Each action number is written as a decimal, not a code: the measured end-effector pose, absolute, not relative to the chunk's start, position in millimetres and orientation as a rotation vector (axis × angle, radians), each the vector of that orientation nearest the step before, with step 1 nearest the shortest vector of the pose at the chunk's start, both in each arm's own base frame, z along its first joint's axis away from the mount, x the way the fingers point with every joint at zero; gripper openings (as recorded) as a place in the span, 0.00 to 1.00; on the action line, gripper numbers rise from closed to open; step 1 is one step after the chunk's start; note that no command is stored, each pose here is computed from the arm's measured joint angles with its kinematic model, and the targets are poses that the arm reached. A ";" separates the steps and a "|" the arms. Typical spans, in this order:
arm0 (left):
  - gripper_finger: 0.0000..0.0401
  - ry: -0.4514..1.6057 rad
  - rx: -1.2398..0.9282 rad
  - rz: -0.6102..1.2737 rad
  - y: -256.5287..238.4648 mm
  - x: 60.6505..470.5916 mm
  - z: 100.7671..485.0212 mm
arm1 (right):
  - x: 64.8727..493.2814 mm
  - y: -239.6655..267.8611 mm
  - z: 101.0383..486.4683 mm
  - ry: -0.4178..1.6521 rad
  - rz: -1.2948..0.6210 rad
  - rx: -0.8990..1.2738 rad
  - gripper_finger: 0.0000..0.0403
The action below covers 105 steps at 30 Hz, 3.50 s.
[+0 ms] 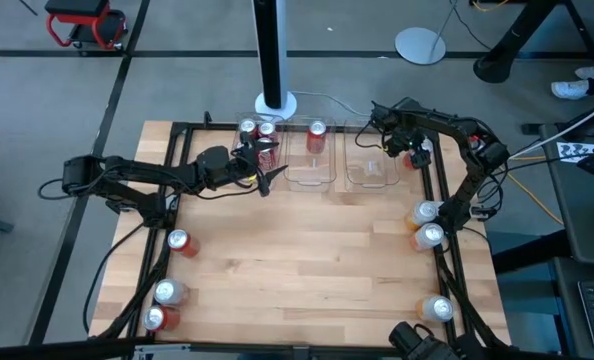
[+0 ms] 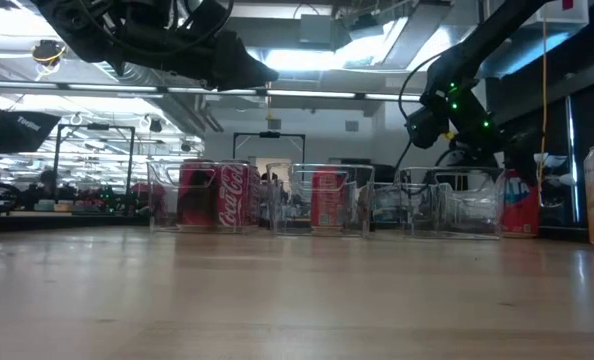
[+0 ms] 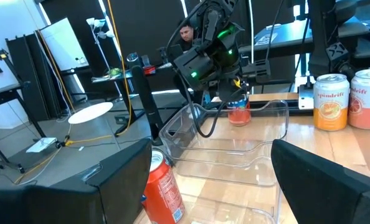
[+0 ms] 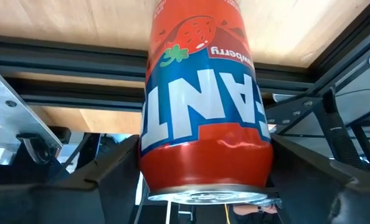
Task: Sort soda cans
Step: Put the top right orange soda can into the middle transparent bin
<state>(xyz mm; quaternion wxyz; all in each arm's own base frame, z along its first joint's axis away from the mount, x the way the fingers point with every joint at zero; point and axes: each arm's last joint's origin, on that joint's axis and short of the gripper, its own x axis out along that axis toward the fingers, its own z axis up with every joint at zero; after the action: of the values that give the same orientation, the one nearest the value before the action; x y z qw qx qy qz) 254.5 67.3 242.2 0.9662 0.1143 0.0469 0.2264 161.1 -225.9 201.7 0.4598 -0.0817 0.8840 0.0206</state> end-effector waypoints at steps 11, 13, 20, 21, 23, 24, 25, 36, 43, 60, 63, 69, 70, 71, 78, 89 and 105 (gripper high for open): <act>0.79 0.096 0.237 0.458 67.3 254.5 242.2 | 166.6 -220.3 202.9 2.235 0.095 -0.272 0.71; 0.79 0.096 0.237 0.458 67.4 254.4 242.2 | 170.8 -217.7 208.0 2.257 0.104 -0.311 0.71; 0.79 0.096 0.238 0.458 67.4 254.4 242.2 | 188.0 -212.9 237.2 2.270 0.061 -0.387 0.71; 0.79 0.097 0.238 0.457 67.3 254.5 242.2 | 190.7 -212.1 243.2 2.265 0.050 -0.392 0.71; 0.79 0.097 0.238 0.458 67.4 254.4 242.2 | 196.3 -209.9 255.5 2.266 0.041 -0.424 0.71; 0.79 0.097 0.238 0.458 67.4 254.4 242.2 | 199.4 -209.2 261.6 2.258 0.026 -0.443 0.71; 0.79 0.097 0.238 0.458 67.4 254.4 242.2 | 203.1 -208.5 267.3 2.241 0.004 -0.468 0.71; 0.79 0.100 0.238 0.458 67.4 254.4 241.9 | 237.1 -195.9 334.7 2.008 -0.157 -0.664 0.71; 0.79 0.100 0.238 0.458 67.3 254.4 241.9 | 265.4 -171.4 360.8 1.835 -0.177 -0.847 0.71; 0.79 0.100 0.238 0.457 67.3 254.4 241.8 | 347.9 -104.2 336.2 1.393 0.122 -1.486 0.72; 0.79 0.100 0.238 0.458 67.4 254.4 241.9 | 350.2 -100.3 323.8 1.401 0.182 -1.541 0.71; 0.79 0.100 0.238 0.458 67.4 254.4 241.9 | 348.1 -101.4 295.8 1.463 0.247 -1.583 0.72; 0.79 0.100 0.238 0.457 67.3 254.4 241.9 | 347.9 -101.6 290.4 1.476 0.253 -1.599 0.72; 0.79 0.100 0.238 0.458 67.3 254.5 241.9 | 348.2 -101.9 285.5 1.483 0.258 -1.619 0.72; 0.79 0.099 0.236 0.458 67.3 254.4 241.9 | 350.3 -102.9 261.8 1.473 0.264 -1.697 0.72; 0.79 0.099 0.235 0.458 67.4 254.4 241.9 | 351.1 -117.1 239.5 1.505 0.291 -1.673 0.71; 0.79 0.099 0.236 0.457 67.3 254.5 241.8 | 362.5 -121.6 203.6 1.580 0.387 -1.663 0.74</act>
<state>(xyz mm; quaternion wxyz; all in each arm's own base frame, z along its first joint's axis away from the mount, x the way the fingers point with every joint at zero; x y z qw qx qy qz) 254.5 67.3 241.8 0.9659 0.1165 0.0489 0.2261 362.5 -121.6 203.6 0.3964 -0.6562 0.6236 0.1528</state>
